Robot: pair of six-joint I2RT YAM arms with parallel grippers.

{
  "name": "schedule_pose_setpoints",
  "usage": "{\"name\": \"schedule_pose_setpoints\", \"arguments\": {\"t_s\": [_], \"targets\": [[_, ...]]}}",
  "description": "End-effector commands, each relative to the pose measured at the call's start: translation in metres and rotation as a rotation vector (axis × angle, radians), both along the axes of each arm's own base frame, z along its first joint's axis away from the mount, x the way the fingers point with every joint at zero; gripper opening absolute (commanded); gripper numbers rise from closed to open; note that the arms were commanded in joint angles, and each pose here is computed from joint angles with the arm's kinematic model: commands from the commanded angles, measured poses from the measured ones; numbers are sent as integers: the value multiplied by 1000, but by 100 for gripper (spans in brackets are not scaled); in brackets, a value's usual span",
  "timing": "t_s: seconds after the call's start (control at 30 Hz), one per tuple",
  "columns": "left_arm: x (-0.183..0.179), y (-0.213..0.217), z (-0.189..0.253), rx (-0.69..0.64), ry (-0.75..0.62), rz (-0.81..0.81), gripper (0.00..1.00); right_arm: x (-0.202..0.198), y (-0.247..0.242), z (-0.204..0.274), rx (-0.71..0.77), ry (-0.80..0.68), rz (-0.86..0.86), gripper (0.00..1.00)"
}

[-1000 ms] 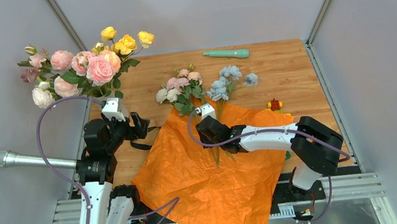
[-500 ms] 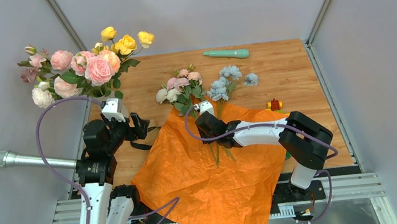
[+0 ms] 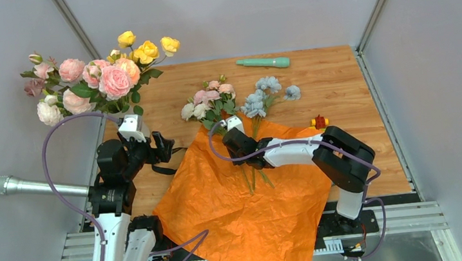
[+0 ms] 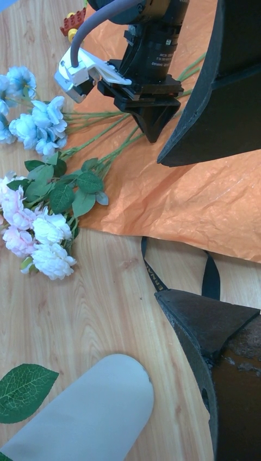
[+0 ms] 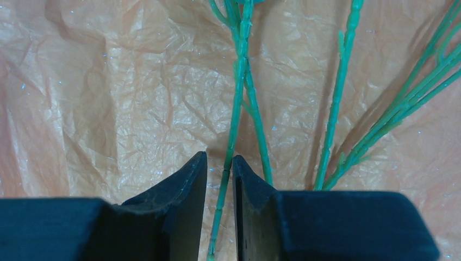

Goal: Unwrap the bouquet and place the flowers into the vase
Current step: Pick up the fake flower from the wrapping paper.

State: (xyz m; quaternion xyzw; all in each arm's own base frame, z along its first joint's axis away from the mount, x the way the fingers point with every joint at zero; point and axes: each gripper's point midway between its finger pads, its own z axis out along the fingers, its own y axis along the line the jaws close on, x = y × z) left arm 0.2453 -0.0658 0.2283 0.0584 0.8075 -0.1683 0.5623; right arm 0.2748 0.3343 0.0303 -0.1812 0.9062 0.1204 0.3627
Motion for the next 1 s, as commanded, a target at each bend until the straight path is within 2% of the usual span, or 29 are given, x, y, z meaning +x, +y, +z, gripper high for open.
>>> {"name": "schedule_pose_setpoints", "arguments": {"t_s": [0.0,0.27,0.4,0.97], "targets": [[-1,-1,3,16,-18,-19,90,13,9,6,1,-36,-6,24],[-1,-1,3,18,-20,-18,90,18,11,8,-6,-42,-12,12],[-1,-1,2,18,-18,-17,90,16,17,21,40,-40,-6,1],[-1,-4,3,15,-23,-33,90,8,7,85,219,-100,-66,0]]}}
